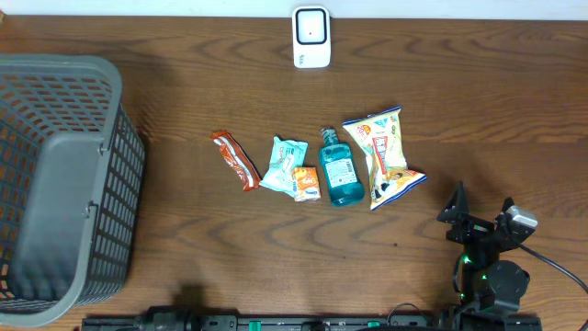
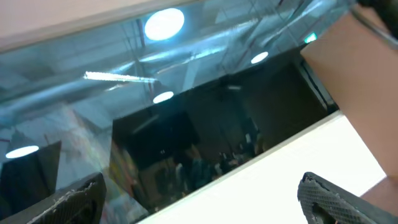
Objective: Scan the item barcode
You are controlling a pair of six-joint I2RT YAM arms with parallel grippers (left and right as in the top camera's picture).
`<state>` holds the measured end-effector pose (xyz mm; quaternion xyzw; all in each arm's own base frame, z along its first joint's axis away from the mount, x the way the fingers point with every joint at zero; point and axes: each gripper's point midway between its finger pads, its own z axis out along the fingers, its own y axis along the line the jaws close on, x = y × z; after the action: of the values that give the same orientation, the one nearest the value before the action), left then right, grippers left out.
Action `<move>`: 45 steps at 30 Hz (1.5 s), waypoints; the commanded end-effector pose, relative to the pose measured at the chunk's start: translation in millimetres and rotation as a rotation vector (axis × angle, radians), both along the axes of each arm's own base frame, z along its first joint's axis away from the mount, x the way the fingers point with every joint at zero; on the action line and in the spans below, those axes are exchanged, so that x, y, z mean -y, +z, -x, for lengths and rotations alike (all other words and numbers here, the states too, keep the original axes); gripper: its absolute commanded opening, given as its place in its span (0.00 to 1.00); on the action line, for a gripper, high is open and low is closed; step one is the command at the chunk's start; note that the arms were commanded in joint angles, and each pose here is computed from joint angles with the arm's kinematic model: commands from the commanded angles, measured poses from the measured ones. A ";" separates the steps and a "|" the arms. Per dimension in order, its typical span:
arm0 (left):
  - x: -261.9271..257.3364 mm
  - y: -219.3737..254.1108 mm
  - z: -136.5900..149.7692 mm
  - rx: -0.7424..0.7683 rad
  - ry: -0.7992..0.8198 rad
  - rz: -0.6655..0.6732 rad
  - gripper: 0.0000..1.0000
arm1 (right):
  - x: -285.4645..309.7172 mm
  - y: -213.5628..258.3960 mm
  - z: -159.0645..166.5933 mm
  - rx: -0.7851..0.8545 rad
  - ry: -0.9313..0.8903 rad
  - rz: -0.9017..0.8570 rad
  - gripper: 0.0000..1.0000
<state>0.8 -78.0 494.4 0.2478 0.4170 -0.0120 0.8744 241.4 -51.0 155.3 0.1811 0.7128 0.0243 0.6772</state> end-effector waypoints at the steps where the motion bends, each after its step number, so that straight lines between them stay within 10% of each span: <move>1: 1.6 -10.3 -18.0 -0.028 -0.005 -0.009 0.98 | -0.5 -0.2 0.1 0.003 0.000 -0.012 0.99; 45: -23.8 -63.4 -93.6 -0.222 0.133 0.075 0.98 | -0.5 0.0 0.1 0.003 0.000 -0.012 0.99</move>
<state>93.6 -57.0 430.2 0.1925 0.5255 -0.0015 0.8287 241.4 -51.0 155.3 0.1811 0.7128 0.0243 0.6772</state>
